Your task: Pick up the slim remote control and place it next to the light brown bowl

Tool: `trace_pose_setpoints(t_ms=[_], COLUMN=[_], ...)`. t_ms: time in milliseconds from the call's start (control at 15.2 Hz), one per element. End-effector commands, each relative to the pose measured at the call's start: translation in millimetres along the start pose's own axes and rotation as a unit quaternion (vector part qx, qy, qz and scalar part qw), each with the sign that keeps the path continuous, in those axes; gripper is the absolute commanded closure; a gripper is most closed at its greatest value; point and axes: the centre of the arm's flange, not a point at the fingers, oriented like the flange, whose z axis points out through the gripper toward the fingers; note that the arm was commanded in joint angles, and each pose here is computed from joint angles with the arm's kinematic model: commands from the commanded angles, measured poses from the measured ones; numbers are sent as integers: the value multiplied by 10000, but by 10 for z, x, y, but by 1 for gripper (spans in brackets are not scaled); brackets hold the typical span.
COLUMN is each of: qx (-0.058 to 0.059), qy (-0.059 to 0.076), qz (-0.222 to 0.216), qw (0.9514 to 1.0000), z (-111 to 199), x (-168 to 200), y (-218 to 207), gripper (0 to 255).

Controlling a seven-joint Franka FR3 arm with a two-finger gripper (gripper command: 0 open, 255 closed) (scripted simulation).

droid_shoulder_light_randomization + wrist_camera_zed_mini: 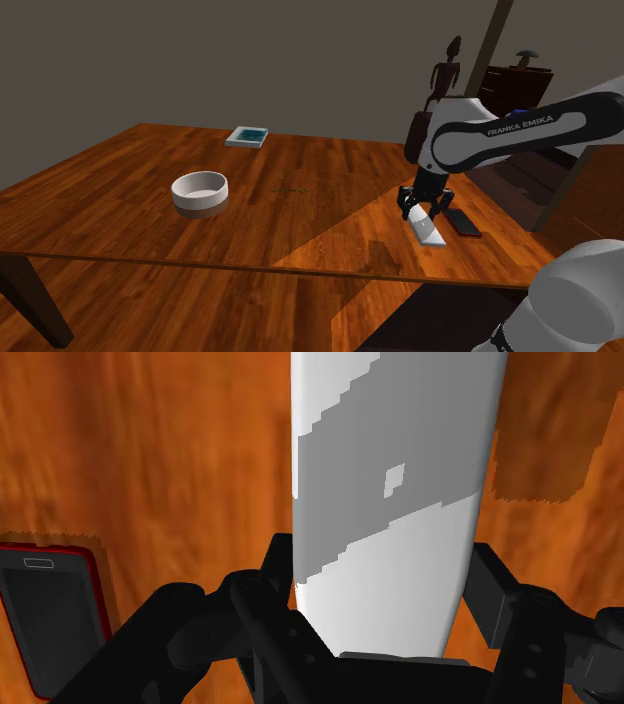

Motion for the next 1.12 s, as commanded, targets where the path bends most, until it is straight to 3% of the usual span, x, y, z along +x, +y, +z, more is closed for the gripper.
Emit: trace_pose_setpoints(t_ms=[0, 660, 1056], qx=[-1, -1, -1], qy=[-2, -2, -2], qz=[1, 0, 1], qw=[10000, 10000, 10000], z=[-113, -593, -601], x=[-7, -11, -26], y=[-1, 3, -789], gripper=[255, 255, 255])
